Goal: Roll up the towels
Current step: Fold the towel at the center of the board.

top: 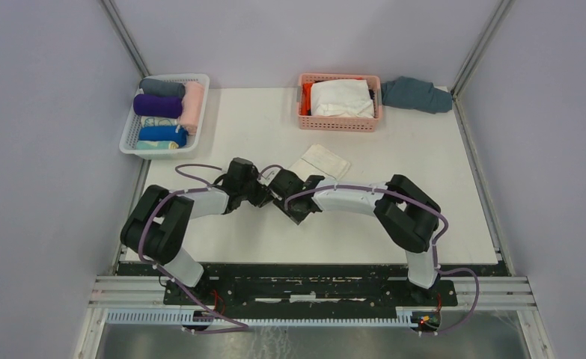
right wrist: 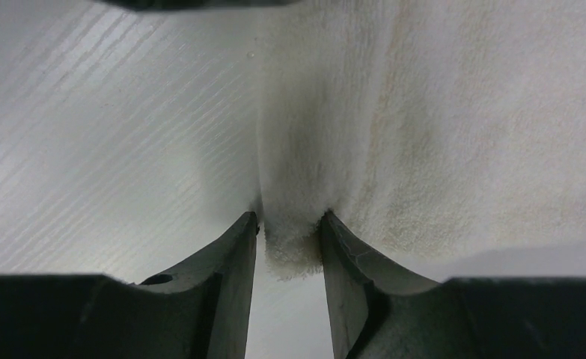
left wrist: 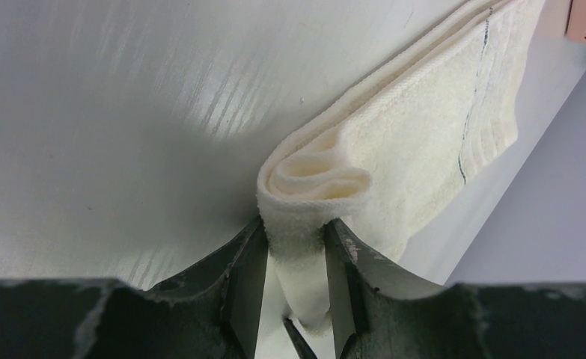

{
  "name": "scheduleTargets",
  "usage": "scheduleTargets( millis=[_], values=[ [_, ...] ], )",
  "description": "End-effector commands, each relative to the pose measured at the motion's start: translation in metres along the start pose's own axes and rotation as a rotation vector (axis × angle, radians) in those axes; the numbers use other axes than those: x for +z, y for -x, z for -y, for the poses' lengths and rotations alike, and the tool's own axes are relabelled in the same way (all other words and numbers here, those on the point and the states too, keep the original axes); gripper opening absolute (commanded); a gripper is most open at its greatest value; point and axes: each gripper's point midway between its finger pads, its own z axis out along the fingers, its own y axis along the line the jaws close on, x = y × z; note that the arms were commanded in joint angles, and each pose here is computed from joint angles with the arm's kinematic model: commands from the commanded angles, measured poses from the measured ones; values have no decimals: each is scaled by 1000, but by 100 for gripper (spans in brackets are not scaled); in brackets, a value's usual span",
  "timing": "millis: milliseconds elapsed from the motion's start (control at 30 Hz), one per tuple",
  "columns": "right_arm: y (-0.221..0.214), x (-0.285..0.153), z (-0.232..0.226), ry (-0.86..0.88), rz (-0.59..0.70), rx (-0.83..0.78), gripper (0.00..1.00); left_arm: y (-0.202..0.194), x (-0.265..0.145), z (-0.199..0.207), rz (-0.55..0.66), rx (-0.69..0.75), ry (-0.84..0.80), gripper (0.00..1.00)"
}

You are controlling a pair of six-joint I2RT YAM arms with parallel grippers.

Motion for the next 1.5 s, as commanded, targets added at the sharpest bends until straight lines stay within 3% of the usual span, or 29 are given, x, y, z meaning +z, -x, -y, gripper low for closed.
scheduleTargets(
  millis=[0, 167, 300, 467, 667, 900, 1267, 1467],
  values=[
    [-49, 26, 14, -88, -186, -23, 41, -15, 2, -85, -24, 63, 294, 42],
    [-47, 16, -2, -16, -194, -31, 15, -12, -13, -86, 9, 64, 296, 39],
    [-30, -10, -43, 211, -102, -4, 1, -12, -34, -89, 31, 85, 306, 38],
    [-12, -35, -80, 448, -1, 42, 1, -5, -68, -87, 99, 107, 290, 42],
    [-2, -37, -93, 597, 32, 116, 1, -4, -86, -67, 108, 120, 214, 58],
    [6, -41, -87, 836, 75, 318, 1, -6, -100, -50, 102, 107, 149, 74],
    [7, -34, -81, 1016, 56, 472, 0, -10, -92, -22, 54, 87, 49, 75],
    [8, -34, -79, 1054, 50, 489, 1, 0, -78, -21, 76, 91, 84, 71]
  ],
)
